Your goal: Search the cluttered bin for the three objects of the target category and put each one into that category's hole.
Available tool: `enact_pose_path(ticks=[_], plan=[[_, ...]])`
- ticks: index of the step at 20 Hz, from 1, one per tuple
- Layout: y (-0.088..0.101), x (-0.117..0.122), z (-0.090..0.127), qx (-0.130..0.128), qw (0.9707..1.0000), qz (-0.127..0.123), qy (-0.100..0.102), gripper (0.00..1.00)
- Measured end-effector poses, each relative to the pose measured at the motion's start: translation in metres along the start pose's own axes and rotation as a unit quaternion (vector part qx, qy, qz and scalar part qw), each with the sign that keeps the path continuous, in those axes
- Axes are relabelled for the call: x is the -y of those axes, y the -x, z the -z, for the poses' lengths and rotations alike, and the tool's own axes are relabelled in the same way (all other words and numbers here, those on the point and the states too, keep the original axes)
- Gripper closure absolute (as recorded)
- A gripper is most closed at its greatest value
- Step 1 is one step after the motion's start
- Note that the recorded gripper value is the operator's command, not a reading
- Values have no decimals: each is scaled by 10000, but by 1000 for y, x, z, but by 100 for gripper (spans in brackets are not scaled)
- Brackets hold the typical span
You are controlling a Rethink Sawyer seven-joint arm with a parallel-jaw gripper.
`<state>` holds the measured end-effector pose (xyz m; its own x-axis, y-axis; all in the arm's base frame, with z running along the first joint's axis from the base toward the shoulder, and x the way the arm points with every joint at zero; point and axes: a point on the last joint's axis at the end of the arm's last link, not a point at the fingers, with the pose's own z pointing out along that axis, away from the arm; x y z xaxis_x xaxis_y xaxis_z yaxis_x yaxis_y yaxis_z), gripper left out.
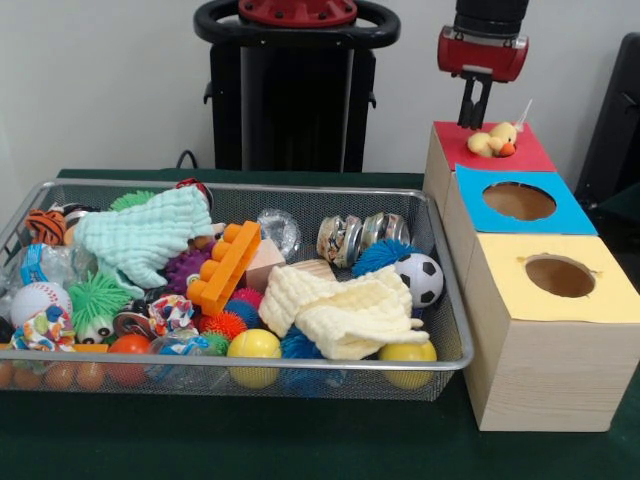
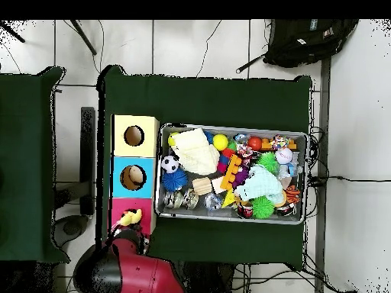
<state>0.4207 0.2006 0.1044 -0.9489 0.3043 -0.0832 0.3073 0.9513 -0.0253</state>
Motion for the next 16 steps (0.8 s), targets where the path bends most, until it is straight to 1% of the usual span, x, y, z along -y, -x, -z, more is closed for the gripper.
enact_pose_path(ticks=[7, 16], plan=[[-4, -3, -14, -37, 10000, 42, -1, 100], [-4, -3, -14, -18, 10000, 45, 6, 100]])
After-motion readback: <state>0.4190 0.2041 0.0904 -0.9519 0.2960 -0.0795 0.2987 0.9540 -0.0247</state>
